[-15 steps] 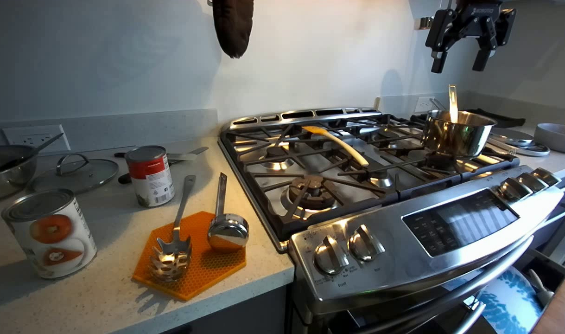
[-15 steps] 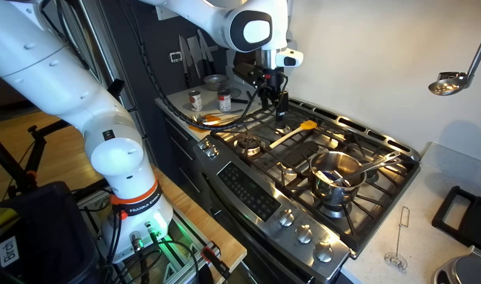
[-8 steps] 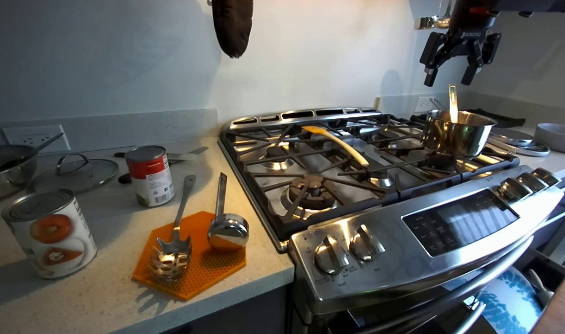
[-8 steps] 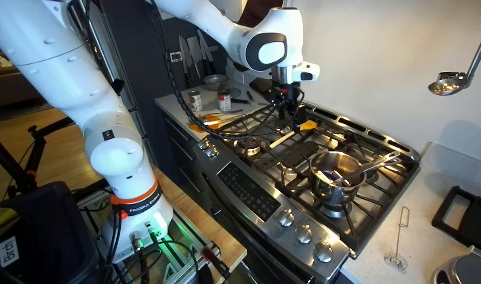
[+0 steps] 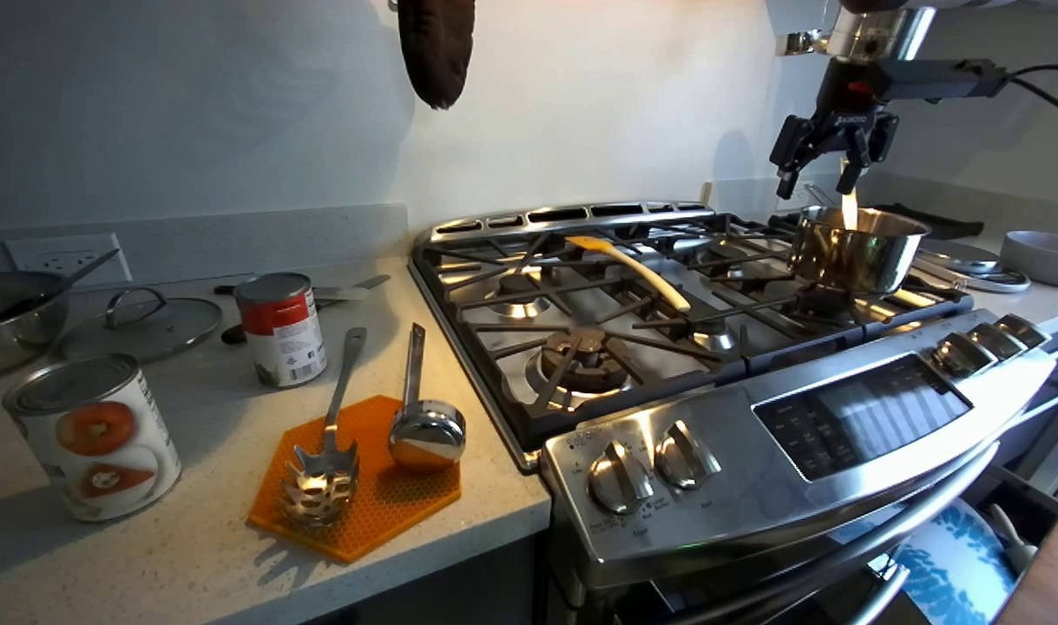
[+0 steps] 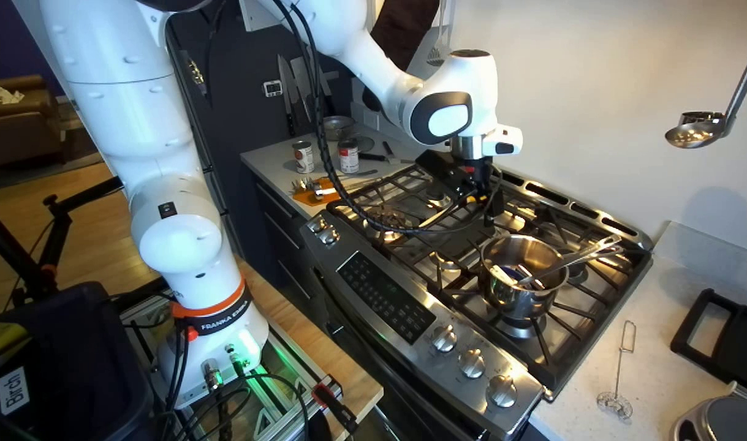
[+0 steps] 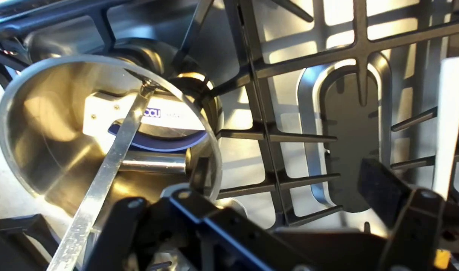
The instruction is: Move the pot to the left and then put the orange spatula on the orange object on the counter
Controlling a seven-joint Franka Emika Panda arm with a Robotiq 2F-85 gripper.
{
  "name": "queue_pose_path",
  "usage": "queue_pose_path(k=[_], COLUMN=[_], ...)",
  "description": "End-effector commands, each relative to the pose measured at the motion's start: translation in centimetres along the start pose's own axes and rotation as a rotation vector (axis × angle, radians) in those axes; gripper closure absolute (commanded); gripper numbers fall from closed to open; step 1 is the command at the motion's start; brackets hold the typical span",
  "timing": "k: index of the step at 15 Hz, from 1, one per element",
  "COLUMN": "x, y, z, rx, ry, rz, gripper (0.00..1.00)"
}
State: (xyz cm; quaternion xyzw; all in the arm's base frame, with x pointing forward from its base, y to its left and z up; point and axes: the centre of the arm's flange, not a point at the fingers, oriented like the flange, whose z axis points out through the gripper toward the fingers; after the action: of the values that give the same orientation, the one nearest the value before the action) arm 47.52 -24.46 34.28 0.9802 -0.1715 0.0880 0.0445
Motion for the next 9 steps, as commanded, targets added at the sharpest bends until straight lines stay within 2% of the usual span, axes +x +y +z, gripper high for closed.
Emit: queue_pose_path(k=[1, 8, 9], x=[2.2, 3.5, 3.7], y=[2.0, 4.6, 4.7], z=[3.3, 6.4, 6.8], rx=[0.021, 0.048, 0.053], ry=[0.002, -0.014, -0.018], rz=[-0.012, 0.006, 0.005], gripper=[0.00, 0.00, 0.13])
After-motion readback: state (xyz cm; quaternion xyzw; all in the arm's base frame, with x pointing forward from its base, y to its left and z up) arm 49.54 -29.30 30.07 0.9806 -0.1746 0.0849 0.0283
